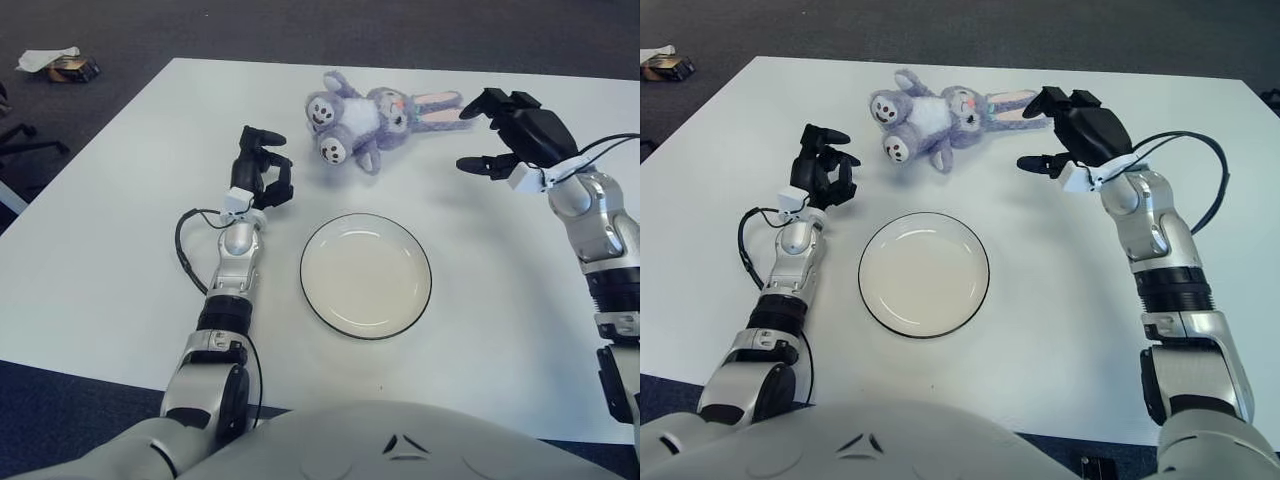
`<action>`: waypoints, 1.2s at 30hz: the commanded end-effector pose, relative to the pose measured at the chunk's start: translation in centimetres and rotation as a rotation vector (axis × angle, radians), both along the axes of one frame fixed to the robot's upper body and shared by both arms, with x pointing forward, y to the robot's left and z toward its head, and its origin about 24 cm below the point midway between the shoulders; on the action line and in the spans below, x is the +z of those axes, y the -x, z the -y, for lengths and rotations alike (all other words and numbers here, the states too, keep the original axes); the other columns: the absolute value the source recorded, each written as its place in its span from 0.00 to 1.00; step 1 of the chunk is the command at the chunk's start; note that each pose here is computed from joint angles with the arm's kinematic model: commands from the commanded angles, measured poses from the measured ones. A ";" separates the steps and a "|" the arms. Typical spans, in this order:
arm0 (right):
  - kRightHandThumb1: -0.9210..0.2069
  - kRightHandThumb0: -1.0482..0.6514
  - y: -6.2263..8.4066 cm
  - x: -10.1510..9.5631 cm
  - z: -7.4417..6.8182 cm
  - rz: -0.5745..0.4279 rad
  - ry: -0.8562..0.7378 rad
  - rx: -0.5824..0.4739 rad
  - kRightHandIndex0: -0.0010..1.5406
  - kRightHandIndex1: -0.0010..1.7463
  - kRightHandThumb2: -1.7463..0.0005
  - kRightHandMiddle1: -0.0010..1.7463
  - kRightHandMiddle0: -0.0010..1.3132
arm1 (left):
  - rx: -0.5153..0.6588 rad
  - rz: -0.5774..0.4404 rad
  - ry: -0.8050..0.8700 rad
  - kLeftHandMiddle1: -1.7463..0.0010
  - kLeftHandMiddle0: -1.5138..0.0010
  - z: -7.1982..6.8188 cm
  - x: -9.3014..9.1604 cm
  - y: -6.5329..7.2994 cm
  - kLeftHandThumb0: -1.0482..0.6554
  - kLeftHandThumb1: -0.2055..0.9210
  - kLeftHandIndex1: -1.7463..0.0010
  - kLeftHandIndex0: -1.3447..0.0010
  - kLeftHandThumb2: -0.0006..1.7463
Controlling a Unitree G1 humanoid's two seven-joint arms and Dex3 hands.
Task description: Put the doll into the plate.
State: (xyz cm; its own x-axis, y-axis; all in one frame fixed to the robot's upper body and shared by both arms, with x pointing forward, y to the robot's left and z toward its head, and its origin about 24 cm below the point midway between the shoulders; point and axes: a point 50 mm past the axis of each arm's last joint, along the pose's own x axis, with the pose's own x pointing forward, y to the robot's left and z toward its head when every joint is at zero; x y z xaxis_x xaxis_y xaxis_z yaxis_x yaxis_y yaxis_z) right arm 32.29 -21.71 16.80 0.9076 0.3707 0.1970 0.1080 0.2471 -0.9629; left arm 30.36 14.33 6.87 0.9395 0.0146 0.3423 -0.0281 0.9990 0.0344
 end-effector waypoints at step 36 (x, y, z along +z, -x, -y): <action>0.00 0.08 -6.4 2.9 -1.6 -0.034 0.258 -0.058 0.00 0.28 0.71 0.41 0.00 | -0.119 -0.232 0.031 0.06 0.72 -1.6 -4.6 -1.2 0.61 0.79 0.00 0.90 0.49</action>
State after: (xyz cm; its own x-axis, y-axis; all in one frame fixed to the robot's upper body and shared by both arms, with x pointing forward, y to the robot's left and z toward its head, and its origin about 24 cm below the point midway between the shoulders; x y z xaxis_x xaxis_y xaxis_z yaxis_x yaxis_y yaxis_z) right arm 38.11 -20.46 19.13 0.9381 0.3402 0.0643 0.0646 0.0105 -0.9979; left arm 33.05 15.81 5.35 0.9704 -0.0972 0.2212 0.0963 0.9952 0.0149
